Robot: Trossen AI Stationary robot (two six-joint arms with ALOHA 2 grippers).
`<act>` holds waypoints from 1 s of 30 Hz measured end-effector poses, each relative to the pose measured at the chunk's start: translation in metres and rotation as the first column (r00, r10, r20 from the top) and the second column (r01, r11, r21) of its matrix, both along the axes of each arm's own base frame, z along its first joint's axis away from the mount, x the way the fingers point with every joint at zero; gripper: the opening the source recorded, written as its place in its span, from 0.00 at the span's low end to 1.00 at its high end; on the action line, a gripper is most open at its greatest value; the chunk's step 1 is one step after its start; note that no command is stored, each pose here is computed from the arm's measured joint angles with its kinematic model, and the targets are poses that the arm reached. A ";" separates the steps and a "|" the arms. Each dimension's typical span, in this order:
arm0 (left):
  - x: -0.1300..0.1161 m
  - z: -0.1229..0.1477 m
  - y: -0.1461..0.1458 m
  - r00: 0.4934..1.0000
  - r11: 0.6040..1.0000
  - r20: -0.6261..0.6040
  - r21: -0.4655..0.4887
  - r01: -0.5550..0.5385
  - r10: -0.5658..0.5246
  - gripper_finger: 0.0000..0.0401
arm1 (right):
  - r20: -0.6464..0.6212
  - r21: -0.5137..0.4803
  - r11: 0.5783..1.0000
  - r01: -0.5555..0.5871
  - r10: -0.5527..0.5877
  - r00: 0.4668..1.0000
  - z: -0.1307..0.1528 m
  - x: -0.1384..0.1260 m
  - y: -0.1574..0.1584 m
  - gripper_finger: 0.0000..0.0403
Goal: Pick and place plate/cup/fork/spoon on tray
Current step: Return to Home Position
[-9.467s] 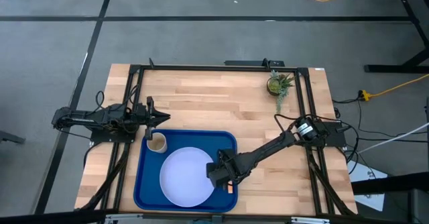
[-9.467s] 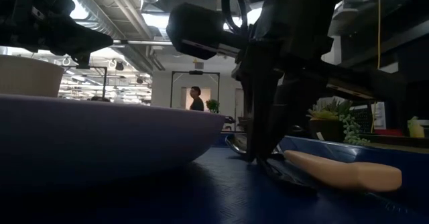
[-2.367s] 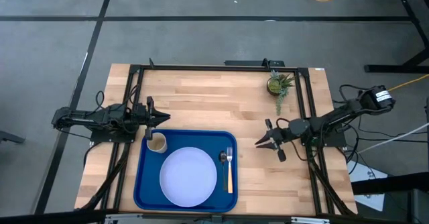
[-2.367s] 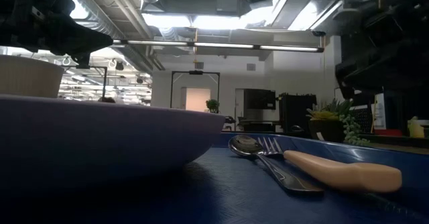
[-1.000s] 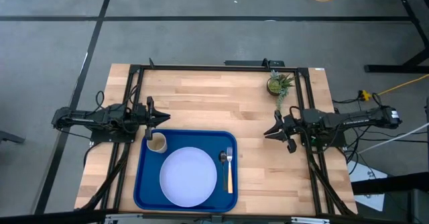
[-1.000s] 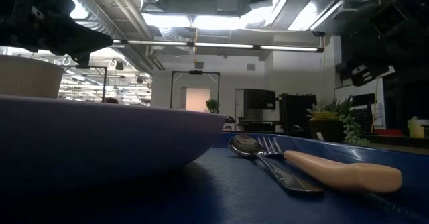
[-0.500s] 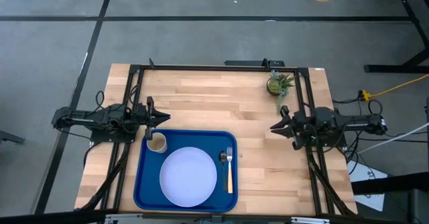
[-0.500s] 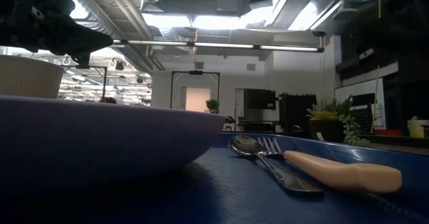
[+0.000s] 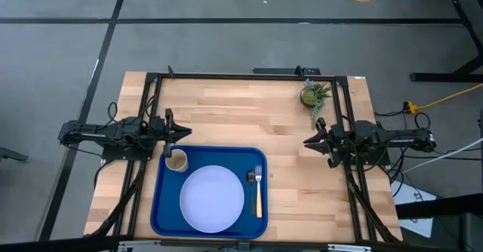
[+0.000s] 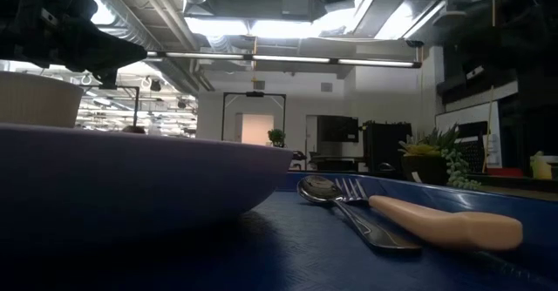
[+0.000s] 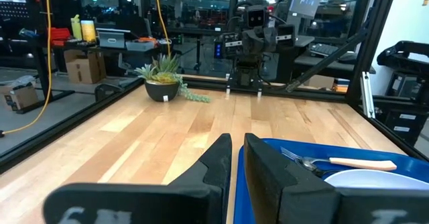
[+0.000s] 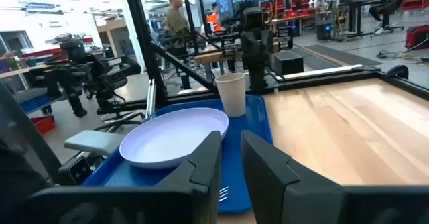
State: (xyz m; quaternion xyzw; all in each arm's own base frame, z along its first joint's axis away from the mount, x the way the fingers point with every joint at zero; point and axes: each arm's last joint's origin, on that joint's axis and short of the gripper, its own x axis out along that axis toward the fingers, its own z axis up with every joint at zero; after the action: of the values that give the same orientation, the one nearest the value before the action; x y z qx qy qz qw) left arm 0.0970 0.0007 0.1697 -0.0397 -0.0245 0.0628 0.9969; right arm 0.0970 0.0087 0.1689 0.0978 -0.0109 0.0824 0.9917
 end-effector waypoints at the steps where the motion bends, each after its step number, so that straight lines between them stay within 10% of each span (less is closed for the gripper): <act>1: 0.000 0.000 0.000 1.000 1.000 0.000 0.000 0.000 0.000 0.08 | -0.001 0.000 1.000 0.004 -0.004 1.000 0.000 0.000 0.000 0.16; 30: 0.000 0.000 0.000 1.000 1.000 0.000 0.000 0.001 -0.001 0.08 | -0.008 0.006 1.000 0.006 -0.006 1.000 -0.001 0.000 0.000 0.16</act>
State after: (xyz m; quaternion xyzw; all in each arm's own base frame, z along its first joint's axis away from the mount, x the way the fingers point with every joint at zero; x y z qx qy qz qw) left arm 0.0970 0.0006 0.1696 -0.0398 -0.0243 0.0624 0.9970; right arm 0.0975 0.0085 0.1683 0.1009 -0.0072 0.0790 0.9917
